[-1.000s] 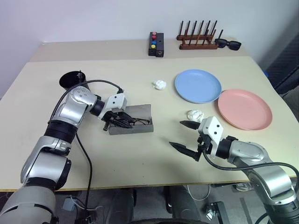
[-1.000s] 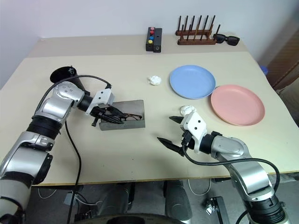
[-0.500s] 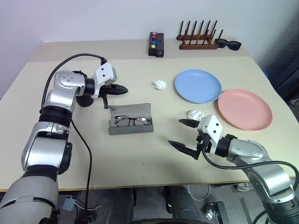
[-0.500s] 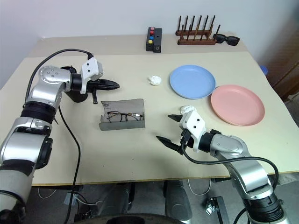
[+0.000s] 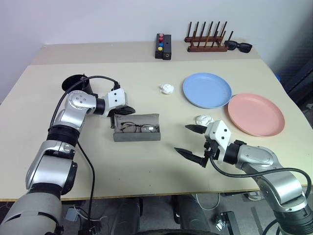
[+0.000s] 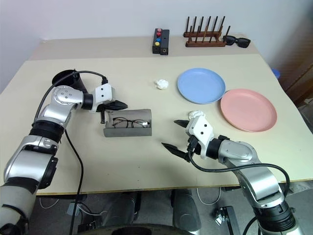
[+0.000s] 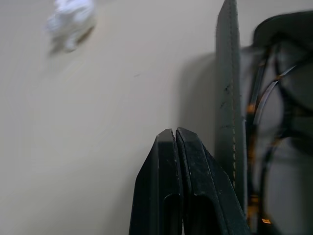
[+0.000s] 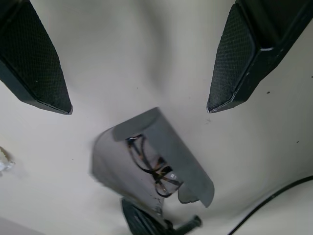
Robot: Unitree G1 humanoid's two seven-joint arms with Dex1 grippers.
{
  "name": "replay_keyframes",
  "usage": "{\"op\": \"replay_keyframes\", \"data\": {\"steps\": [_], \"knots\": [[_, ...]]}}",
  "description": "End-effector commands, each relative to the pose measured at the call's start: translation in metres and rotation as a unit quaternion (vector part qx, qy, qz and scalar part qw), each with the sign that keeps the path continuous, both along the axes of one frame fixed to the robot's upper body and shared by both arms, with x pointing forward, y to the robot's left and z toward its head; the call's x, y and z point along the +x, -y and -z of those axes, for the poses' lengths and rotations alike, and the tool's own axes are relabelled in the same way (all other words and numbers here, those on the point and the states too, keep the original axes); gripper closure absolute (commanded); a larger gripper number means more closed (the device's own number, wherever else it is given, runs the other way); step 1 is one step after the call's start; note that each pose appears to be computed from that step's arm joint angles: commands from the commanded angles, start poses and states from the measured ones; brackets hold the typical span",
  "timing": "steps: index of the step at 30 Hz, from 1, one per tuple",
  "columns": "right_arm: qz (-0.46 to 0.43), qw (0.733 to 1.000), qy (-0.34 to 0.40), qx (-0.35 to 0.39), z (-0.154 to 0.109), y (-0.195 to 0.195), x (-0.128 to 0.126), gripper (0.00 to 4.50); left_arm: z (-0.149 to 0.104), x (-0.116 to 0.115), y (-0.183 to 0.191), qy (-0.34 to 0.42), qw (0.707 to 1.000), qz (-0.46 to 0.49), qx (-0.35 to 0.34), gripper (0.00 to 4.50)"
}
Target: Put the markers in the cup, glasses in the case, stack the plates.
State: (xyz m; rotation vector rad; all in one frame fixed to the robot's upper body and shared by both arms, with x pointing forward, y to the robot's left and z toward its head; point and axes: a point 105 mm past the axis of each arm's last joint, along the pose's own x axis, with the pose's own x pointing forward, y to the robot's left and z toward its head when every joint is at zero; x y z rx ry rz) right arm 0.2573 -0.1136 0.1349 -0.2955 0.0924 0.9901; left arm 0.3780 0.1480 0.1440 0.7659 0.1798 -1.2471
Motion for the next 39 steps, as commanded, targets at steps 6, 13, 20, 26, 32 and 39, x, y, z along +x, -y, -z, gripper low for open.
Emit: {"op": "replay_keyframes", "data": {"steps": [6, 13, 20, 26, 32, 39], "knots": [[-0.018, 1.000, 0.024, 0.009, -0.014, -0.006, 0.000, 0.00, 0.000, -0.033, 0.002, -0.022, 0.998, 0.050, 0.012, 4.47], [-0.025, 0.999, 0.023, 0.009, -0.014, -0.009, 0.002, 0.00, 0.014, -0.047, 0.005, -0.029, 0.998, 0.051, 0.026, 4.47], [-0.018, 0.999, 0.045, 0.009, -0.021, -0.010, 0.011, 0.00, -0.009, -0.027, 0.005, 0.017, 0.999, -0.013, -0.045, 4.47], [0.065, 0.994, 0.088, -0.018, -0.025, -0.004, 0.060, 0.00, -0.047, -0.006, -0.012, 0.068, 0.977, -0.110, -0.171, 4.47], [0.164, 0.980, 0.090, -0.067, -0.015, 0.014, 0.119, 0.00, -0.045, -0.027, -0.016, 0.050, 0.963, -0.126, -0.233, 4.47], [0.234, 0.954, 0.104, -0.154, 0.000, 0.032, 0.165, 0.00, -0.031, -0.082, 0.014, -0.019, 0.964, -0.063, -0.257, 4.47]]}}
